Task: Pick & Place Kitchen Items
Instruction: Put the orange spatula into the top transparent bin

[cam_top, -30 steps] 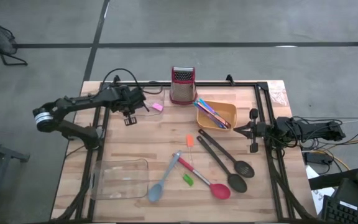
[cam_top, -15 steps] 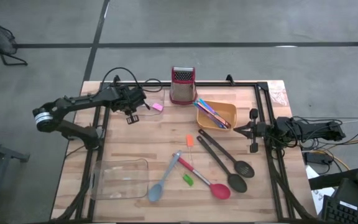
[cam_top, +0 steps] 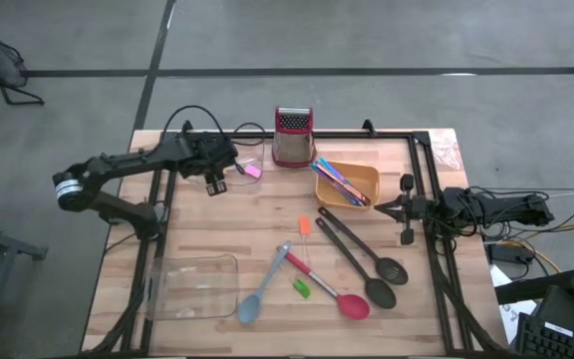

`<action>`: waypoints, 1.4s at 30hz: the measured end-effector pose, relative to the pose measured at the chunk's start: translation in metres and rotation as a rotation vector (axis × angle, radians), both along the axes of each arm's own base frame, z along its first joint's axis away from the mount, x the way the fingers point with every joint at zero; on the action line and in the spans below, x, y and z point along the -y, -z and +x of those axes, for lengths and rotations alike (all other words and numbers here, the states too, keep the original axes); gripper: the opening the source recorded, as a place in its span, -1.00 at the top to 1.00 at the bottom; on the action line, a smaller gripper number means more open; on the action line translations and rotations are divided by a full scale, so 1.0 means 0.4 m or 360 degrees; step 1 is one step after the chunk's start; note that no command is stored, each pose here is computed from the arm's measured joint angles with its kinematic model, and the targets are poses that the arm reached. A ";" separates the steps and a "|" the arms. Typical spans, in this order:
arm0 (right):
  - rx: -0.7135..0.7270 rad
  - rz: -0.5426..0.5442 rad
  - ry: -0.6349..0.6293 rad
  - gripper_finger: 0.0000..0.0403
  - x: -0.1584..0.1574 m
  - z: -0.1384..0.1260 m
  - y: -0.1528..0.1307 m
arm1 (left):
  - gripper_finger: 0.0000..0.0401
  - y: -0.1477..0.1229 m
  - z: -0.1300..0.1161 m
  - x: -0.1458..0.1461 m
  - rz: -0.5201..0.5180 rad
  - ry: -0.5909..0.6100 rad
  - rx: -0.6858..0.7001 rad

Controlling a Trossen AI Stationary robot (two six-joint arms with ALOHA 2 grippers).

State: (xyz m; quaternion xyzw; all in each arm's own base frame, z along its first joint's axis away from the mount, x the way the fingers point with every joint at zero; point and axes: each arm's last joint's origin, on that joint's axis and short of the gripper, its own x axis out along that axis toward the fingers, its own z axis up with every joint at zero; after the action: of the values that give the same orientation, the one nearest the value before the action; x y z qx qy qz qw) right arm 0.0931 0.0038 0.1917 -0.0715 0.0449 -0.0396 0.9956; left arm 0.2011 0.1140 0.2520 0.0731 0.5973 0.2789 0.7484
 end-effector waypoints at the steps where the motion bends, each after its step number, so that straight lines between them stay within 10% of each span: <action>1: 0.0000 0.0000 0.0000 0.96 0.000 0.000 0.000 | 0.07 -0.013 0.010 0.006 -0.0028 0.0043 0.0054; 13: 0.0000 0.0000 0.0000 0.96 0.000 0.000 0.000 | 0.09 -0.074 0.188 0.136 -0.0054 0.0727 0.0503; 42: 0.0000 0.0000 0.0001 0.96 0.000 0.000 0.000 | 0.06 0.146 0.604 0.272 -0.0322 0.1459 -0.0189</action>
State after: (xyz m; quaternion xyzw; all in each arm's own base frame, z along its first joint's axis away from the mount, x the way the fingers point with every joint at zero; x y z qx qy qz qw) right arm 0.0931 0.0038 0.1917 -0.0715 0.0449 -0.0398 0.9956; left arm 0.4428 0.0052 0.1938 0.2718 0.5695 -0.1443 0.7622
